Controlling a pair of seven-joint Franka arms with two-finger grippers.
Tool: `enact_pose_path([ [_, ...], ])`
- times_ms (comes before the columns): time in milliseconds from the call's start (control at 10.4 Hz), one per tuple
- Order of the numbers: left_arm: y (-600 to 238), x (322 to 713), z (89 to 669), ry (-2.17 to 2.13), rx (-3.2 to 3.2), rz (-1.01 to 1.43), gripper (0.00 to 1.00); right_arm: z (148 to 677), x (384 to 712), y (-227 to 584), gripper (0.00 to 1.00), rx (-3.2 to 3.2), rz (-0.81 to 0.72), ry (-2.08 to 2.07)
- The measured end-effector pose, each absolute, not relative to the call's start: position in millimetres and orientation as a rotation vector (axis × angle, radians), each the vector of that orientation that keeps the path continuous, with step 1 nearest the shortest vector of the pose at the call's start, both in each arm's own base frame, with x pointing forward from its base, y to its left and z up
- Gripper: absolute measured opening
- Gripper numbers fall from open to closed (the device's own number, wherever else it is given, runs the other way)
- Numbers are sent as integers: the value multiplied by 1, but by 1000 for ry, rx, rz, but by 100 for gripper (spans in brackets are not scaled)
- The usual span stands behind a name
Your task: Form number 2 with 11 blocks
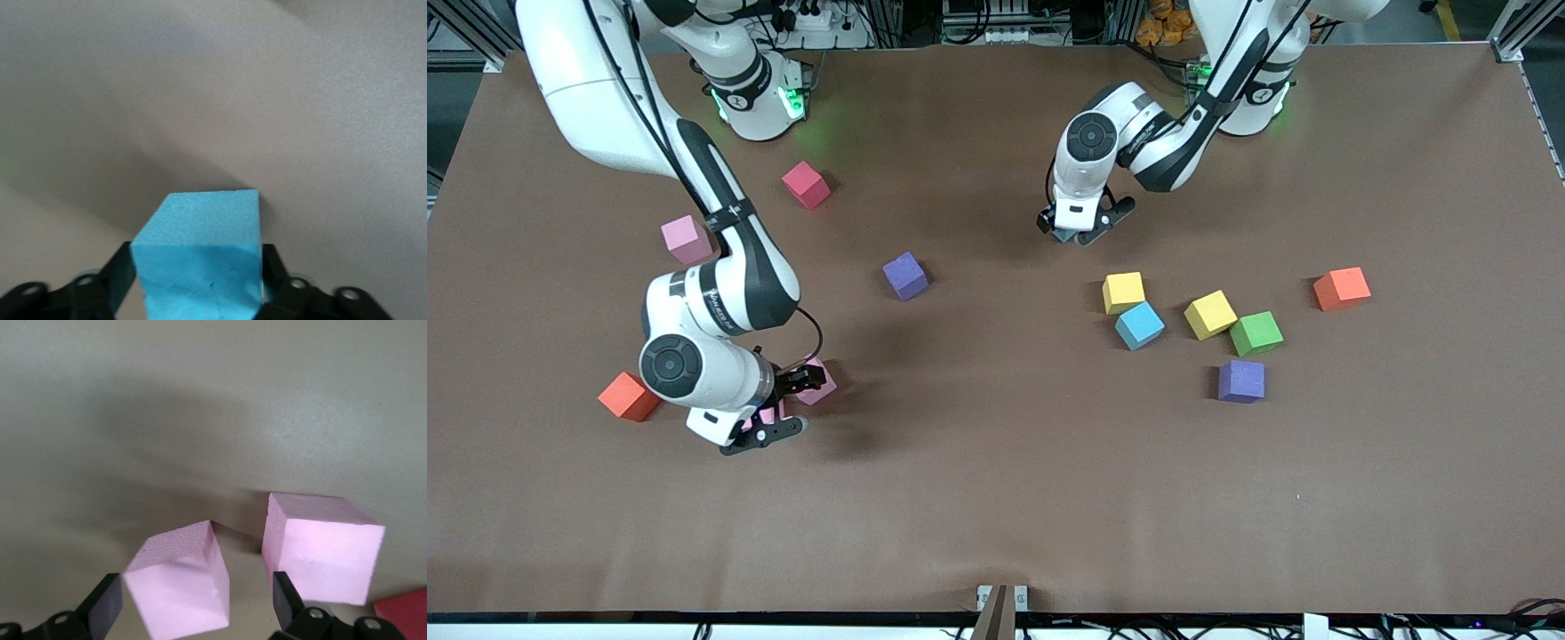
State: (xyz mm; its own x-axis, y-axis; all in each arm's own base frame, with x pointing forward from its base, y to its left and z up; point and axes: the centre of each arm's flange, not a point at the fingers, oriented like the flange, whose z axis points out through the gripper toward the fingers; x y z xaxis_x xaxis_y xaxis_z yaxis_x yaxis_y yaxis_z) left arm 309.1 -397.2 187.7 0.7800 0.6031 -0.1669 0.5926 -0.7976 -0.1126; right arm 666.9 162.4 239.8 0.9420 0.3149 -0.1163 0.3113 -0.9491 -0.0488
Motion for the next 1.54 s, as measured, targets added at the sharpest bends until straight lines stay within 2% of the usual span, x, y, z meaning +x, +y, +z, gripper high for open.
enact_pose_path([
  [192,-402,312,186,-912,-2957,303,59,220,654,162,100,-3061,235,-511],
  [480,-419,318,195,-646,-3083,286,57,219,649,167,100,-3056,242,-523],
  [672,-453,308,213,-435,-3174,251,56,229,651,164,100,-3060,224,-516],
  [1056,-508,304,232,-233,-3219,278,56,239,648,163,100,-3061,235,-519],
  [1536,-559,262,214,57,-3214,340,56,223,642,177,100,-3054,217,-551],
])
